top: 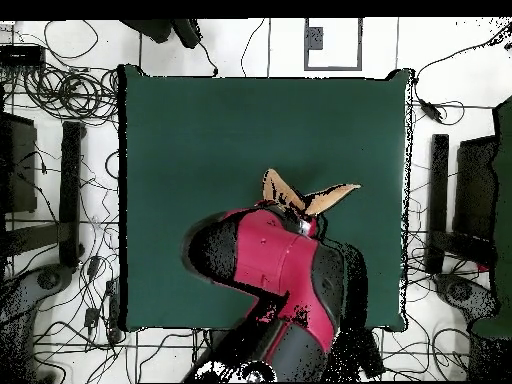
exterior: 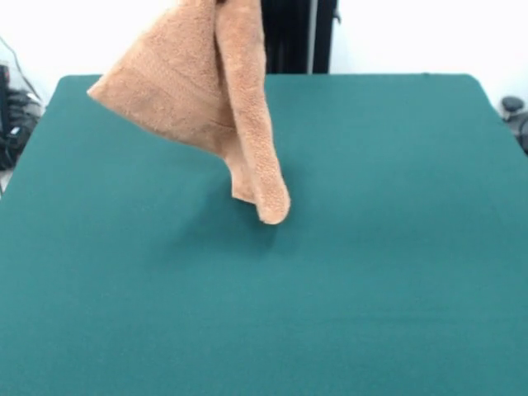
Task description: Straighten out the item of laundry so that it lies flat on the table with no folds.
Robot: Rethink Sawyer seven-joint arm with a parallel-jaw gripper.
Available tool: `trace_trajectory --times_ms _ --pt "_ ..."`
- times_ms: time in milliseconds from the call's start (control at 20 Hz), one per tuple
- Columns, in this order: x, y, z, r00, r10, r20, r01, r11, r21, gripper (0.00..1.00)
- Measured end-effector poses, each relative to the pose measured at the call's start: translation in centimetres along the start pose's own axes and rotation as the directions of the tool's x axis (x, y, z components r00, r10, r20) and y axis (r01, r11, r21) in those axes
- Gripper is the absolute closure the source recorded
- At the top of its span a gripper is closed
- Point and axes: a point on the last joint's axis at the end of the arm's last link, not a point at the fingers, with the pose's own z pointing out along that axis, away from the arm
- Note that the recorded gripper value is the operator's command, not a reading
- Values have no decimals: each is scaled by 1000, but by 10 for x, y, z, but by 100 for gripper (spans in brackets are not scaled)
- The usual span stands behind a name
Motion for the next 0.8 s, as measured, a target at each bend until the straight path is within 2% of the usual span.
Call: trace_trajectory --times_ms 200,450,800 --pt "0 17 -3 999 -49 16 50 998 -25 100" --pt "1 23 -3 998 -64 24 65 998 -27 100" --pt "8 42 -20 993 -102 55 103 994 -24 100"
